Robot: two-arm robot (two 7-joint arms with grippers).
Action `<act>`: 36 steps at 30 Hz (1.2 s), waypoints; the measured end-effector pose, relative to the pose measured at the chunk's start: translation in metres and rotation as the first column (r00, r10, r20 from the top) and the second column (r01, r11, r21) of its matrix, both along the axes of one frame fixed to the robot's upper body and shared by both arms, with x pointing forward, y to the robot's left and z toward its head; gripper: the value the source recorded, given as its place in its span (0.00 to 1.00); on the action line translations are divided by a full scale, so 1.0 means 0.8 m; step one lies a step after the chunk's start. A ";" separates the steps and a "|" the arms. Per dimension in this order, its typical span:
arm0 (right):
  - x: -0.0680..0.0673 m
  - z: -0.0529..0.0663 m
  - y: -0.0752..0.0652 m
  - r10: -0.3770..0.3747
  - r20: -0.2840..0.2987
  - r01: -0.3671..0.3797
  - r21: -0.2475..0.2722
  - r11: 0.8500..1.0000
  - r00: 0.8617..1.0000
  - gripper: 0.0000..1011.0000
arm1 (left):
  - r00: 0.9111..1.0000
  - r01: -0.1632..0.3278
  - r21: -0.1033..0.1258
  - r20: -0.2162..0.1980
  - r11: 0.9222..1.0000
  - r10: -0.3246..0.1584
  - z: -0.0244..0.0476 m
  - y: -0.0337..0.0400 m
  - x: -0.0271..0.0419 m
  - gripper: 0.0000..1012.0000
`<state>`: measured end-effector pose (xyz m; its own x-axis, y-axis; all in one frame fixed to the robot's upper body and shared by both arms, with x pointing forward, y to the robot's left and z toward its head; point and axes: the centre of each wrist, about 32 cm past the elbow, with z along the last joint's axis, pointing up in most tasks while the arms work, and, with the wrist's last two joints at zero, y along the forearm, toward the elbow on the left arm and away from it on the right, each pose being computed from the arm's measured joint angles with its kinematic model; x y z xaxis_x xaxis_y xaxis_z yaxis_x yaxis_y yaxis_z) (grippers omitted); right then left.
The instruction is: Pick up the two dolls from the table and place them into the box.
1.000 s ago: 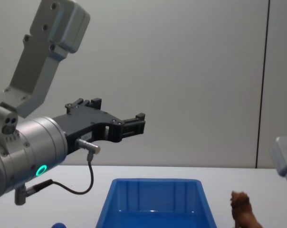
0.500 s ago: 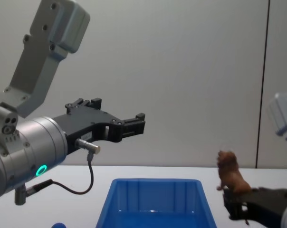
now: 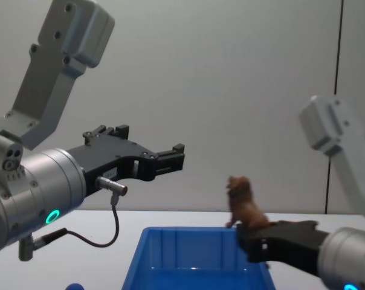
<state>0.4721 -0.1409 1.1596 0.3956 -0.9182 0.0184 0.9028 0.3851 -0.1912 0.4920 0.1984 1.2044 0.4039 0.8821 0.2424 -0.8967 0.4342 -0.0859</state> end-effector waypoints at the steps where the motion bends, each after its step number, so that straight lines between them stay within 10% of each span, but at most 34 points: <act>1: 0.002 0.000 0.002 0.011 -0.003 -0.011 0.002 1.000 1.000 0.28 | 1.000 0.000 0.000 0.000 1.000 0.000 0.0000 0.0000 0.0000 0.99; 18: 0.028 0.002 0.026 0.140 -0.061 -0.140 0.008 0.990 0.988 0.70 | 1.000 0.000 0.000 0.000 1.000 0.000 0.0000 0.0000 0.0000 0.99; 27: 0.026 0.000 0.029 0.068 -0.029 -0.069 -0.032 0.997 0.997 0.98 | 1.000 0.000 0.000 0.000 1.000 0.000 0.0000 0.0000 0.0000 0.99; 36: 0.014 -0.001 0.021 -0.029 0.019 0.031 -0.071 0.997 0.999 0.99 | 1.000 0.000 0.000 0.000 1.000 0.000 0.0000 0.0000 0.0000 0.99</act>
<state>0.4836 -0.1243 1.1590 0.3669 -0.9258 0.0905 0.9172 0.3438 -0.2011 0.4920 0.1984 1.2044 0.4039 0.8821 0.2424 -0.8967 0.4343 -0.0859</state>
